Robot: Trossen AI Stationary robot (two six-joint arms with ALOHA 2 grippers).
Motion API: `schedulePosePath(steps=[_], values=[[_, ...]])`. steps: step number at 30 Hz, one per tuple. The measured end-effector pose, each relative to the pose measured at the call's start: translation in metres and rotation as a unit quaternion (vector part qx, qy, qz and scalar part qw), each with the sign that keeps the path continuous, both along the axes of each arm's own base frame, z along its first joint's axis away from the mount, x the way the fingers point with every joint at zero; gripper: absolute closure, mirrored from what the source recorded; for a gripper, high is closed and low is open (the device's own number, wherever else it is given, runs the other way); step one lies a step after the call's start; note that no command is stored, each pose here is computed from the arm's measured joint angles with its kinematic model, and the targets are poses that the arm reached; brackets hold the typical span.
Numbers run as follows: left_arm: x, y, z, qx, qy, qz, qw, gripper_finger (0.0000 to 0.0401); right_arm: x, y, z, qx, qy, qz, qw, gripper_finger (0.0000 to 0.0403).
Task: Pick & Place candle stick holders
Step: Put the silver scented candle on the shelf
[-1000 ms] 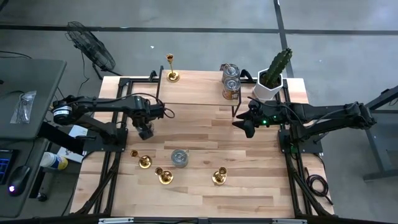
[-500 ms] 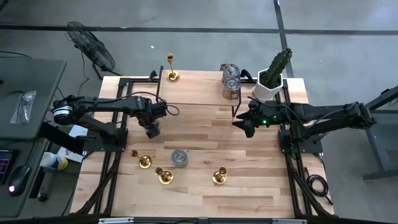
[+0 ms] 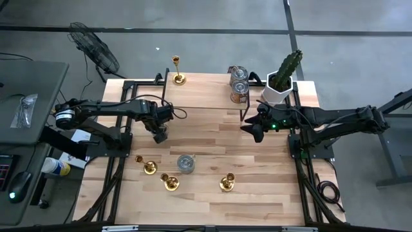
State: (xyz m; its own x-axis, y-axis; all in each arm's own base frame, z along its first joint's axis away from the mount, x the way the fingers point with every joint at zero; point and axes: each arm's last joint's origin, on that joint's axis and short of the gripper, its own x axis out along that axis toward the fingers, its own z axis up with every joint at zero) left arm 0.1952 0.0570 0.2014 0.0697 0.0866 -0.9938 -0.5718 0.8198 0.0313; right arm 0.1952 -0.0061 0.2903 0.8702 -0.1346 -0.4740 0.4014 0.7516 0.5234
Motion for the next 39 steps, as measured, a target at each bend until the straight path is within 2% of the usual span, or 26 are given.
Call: schedulePosePath(steps=[5,23,33,39], values=[[0.002,0.000,0.000,-0.006,-0.011,0.005,1.000,0.0017,0.000,0.000,0.000,0.000,0.000,0.000,1.000,0.0151],[0.013,0.004,0.001,0.029,-0.062,0.010,0.998,0.0017,0.000,0.000,0.000,0.000,0.001,0.000,1.000,0.0151],[0.027,0.007,-0.029,-0.016,-0.004,0.008,1.000,0.0018,0.000,0.000,0.000,0.000,0.001,0.000,1.000,0.0151],[0.030,0.007,-0.034,-0.031,-0.003,0.019,0.999,0.0018,0.000,0.000,0.000,0.000,0.001,0.000,1.000,0.0151]])
